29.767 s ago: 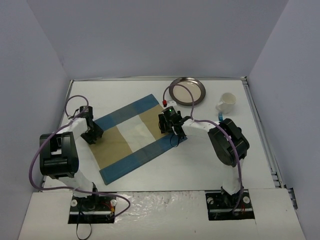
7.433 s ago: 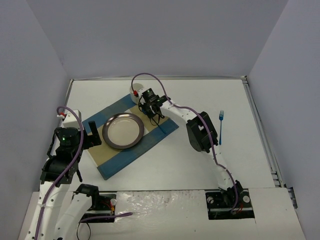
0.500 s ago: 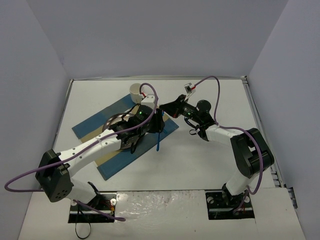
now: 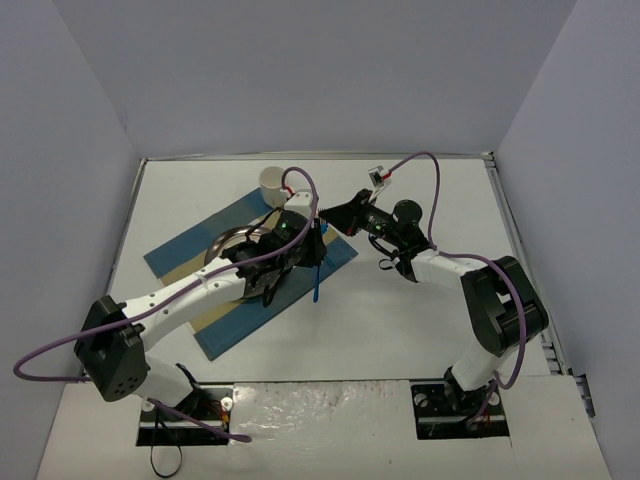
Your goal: Set the dinner table for one person
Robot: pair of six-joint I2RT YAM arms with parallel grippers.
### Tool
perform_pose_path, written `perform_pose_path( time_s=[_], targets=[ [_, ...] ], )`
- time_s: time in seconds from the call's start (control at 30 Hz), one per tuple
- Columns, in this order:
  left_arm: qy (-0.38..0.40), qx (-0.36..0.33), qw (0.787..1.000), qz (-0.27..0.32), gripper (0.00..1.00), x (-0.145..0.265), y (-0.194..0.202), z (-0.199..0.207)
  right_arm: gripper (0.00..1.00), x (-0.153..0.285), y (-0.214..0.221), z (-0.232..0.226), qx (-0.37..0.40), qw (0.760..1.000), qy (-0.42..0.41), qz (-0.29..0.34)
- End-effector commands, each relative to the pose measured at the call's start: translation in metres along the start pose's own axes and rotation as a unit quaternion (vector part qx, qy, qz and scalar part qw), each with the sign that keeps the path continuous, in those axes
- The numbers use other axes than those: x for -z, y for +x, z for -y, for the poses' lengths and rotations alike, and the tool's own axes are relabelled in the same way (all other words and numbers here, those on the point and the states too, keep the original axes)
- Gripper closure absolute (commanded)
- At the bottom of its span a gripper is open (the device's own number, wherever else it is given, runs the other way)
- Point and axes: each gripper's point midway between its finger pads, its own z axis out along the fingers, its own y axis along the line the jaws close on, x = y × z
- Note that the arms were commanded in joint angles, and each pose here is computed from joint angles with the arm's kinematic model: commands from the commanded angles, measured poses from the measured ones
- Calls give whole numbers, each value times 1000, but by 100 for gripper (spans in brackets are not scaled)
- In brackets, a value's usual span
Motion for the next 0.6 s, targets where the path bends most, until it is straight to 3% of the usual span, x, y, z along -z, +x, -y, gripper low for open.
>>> perform_pose_path(
  time_s=[0.0,0.1,0.3,0.57],
  targets=[
    [32,10,999,43,87,9,-30,22,100,-1,-30,-29,50,997,-50,43],
    [27,9,999,43,100,11,-31,20,100,-1,-30,-30,51,996,-52,43],
    [18,9,999,41,100,12,-29,16,98,-1,-26,-27,54,997,-48,36],
    [-21,18,999,43,100,17,-20,-5,53,1,-18,-8,81,997,1,10]
  ],
)
